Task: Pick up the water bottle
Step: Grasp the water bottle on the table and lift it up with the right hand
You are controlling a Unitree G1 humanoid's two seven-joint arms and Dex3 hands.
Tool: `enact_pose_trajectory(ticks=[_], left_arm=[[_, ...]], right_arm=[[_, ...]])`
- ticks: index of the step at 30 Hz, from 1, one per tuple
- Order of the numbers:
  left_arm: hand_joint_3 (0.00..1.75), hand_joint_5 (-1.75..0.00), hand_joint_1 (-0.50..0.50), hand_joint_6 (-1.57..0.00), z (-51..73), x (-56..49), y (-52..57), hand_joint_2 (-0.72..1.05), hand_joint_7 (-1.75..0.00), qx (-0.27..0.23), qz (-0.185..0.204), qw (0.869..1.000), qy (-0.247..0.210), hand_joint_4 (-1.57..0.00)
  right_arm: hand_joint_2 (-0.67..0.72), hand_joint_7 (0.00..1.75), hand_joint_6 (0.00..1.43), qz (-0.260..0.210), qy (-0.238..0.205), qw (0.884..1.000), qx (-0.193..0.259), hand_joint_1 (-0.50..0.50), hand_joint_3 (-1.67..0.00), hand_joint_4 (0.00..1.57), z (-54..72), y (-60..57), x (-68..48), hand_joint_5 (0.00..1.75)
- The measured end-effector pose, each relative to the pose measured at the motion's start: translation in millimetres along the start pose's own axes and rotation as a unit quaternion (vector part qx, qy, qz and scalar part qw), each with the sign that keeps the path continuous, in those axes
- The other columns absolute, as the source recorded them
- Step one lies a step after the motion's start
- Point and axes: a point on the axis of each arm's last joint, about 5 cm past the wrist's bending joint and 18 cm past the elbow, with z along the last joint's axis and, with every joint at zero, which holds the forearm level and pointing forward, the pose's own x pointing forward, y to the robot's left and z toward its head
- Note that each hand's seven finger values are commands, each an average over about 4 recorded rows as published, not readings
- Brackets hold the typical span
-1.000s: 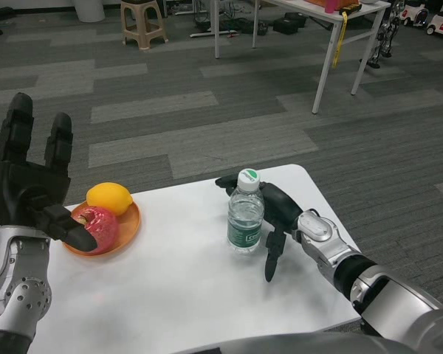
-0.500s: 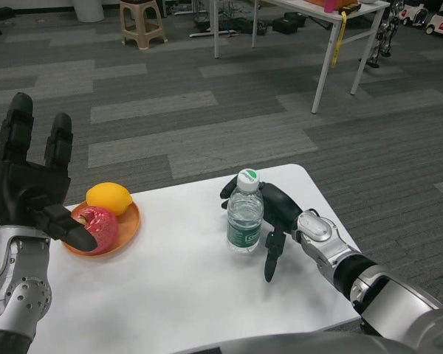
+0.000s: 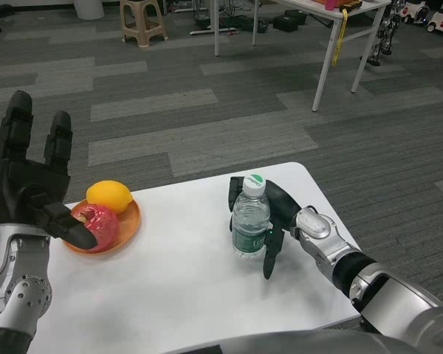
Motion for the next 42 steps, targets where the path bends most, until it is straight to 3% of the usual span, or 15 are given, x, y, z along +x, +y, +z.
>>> enact_pose_trajectory(ticks=[11,17,20,23,26,29,33,35,38,42], left_arm=[[0.09,0.00,-0.50,0.00,0.0,0.0,0.0,-0.72,0.00,0.000,0.000,1.000,0.000,0.00],[0.09,0.00,-0.50,0.00,0.0,0.0,0.0,-0.72,0.00,0.000,0.000,1.000,0.000,0.00],[0.07,0.00,-0.50,0.00,0.0,0.0,0.0,-0.72,0.00,0.000,0.000,1.000,0.000,0.00],[0.07,0.00,-0.50,0.00,-0.1,0.0,-0.1,-0.72,0.00,0.000,0.000,1.000,0.000,0.00],[0.09,0.00,-0.50,0.00,-0.1,0.0,-0.1,-0.72,0.00,0.000,0.000,1.000,0.000,0.00],[0.09,0.00,-0.49,0.00,-0.1,0.0,-0.1,-0.72,0.00,0.000,0.000,1.000,0.000,0.00],[0.09,0.00,-0.50,0.00,-0.1,0.0,-0.1,-0.72,0.00,0.000,0.000,1.000,0.000,0.00],[0.09,0.00,-0.50,0.00,-0.1,0.0,-0.1,-0.72,0.00,0.000,0.000,1.000,0.000,0.00],[0.09,0.00,-0.49,0.00,-0.1,0.0,-0.1,-0.72,0.00,0.000,0.000,1.000,0.000,0.00],[0.09,0.00,-0.50,0.00,-0.1,0.0,-0.1,-0.72,0.00,0.000,0.000,1.000,0.000,0.00]], right_arm=[[0.09,1.68,0.87,-0.002,-0.002,1.000,0.004,-0.33,-0.08,1.11,-0.9,1.2,-2.5,1.36],[0.09,1.68,0.99,-0.004,-0.002,1.000,0.005,-0.27,-0.20,1.18,-1.1,1.4,-2.8,1.36],[0.04,1.64,1.08,-0.008,-0.003,1.000,0.006,-0.25,-0.24,1.19,-1.5,1.5,-3.7,1.24],[0.03,1.43,1.22,-0.017,-0.003,1.000,0.009,-0.19,-0.24,1.28,-2.3,1.5,-5.8,0.92],[-0.02,1.34,1.28,-0.025,-0.006,1.000,0.012,-0.12,-0.26,1.33,-2.8,2.1,-8.0,0.87],[-0.11,1.33,1.26,-0.033,-0.008,0.999,0.014,-0.02,-0.32,1.33,-3.0,3.4,-9.4,0.99],[-0.24,1.47,1.16,-0.045,-0.009,0.999,0.015,0.09,-0.40,1.38,-3.2,4.2,-10.1,1.53],[-0.27,1.55,1.08,-0.050,-0.009,0.999,0.015,0.12,-0.42,1.37,-3.1,4.4,-10.1,1.62],[-0.29,1.61,0.99,-0.050,-0.010,0.999,0.015,0.23,-0.56,1.32,-2.9,4.7,-10.0,1.65],[-0.29,1.68,1.16,-0.049,-0.011,0.999,0.015,0.29,-0.63,1.36,-2.8,5.3,-9.8,1.65]])
